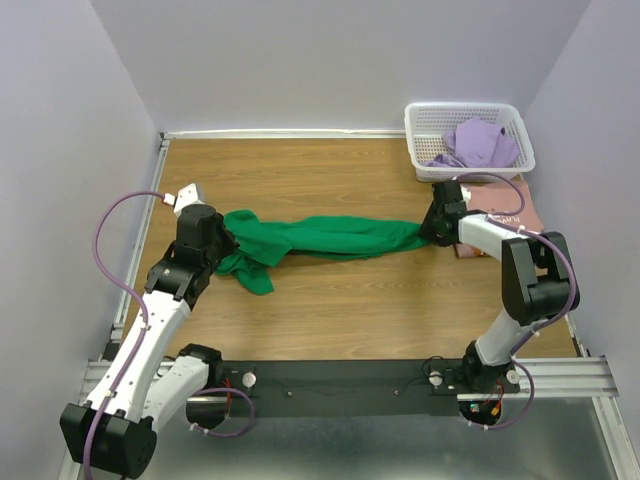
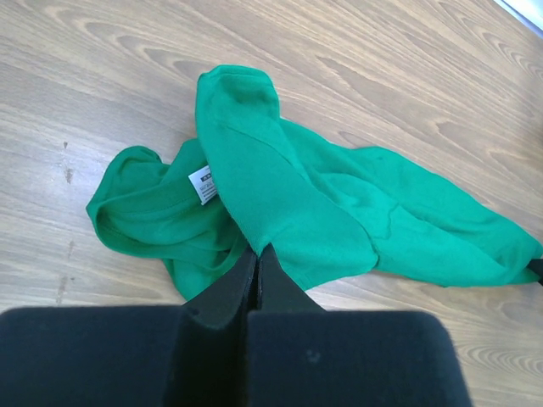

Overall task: Fold and stack the t-shirts
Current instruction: Flatten the tshirt out

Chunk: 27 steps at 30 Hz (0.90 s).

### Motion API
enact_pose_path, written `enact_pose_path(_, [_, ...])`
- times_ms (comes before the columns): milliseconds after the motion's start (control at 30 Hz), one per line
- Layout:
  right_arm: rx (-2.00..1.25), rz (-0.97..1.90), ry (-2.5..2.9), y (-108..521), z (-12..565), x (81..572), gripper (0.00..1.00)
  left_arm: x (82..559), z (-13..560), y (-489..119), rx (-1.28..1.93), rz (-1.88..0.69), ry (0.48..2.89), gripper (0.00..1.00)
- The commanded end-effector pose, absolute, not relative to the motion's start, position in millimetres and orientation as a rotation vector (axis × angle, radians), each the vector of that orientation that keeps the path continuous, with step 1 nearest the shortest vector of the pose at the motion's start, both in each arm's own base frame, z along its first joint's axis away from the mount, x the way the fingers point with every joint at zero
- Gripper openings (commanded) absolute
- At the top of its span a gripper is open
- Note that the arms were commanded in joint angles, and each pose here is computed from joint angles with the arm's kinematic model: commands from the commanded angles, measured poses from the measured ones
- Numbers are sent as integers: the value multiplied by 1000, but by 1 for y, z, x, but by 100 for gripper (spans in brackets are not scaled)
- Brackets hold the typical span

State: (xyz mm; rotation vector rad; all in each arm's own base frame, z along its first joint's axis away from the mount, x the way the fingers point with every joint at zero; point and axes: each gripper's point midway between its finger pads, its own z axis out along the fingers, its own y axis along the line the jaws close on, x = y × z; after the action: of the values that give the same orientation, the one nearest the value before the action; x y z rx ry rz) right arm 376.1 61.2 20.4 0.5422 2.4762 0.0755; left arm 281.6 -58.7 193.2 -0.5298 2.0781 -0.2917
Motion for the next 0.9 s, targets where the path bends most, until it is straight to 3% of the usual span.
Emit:
enact_pose_path(0, [563,82,2590,64,-11,351,42,280,192,-53,-533,-261,2070,0])
enact_pose_path(100, [564,90,2595,65,-11,347,31,280,193,-53,-532,-260,2067,0])
enact_pose_path(233, [535,132,2545,69,10,361,1,287,201,-57,-524,-282,2052,0])
enact_pose_path(400, [480,180,2363,73,93,408,1,318,260,-45,-523,-249,1942,0])
enact_pose_path(600, [408,239,2033,74,261,462,1,378,432,-19,-545,-268,1625,0])
enact_pose_path(767, [329,290,1806,75,377,467,1,385,532,-7,-541,-281,1435,0])
enact_pose_path(867, [279,318,1696,76,431,455,1,363,584,0,-521,-281,1307,0])
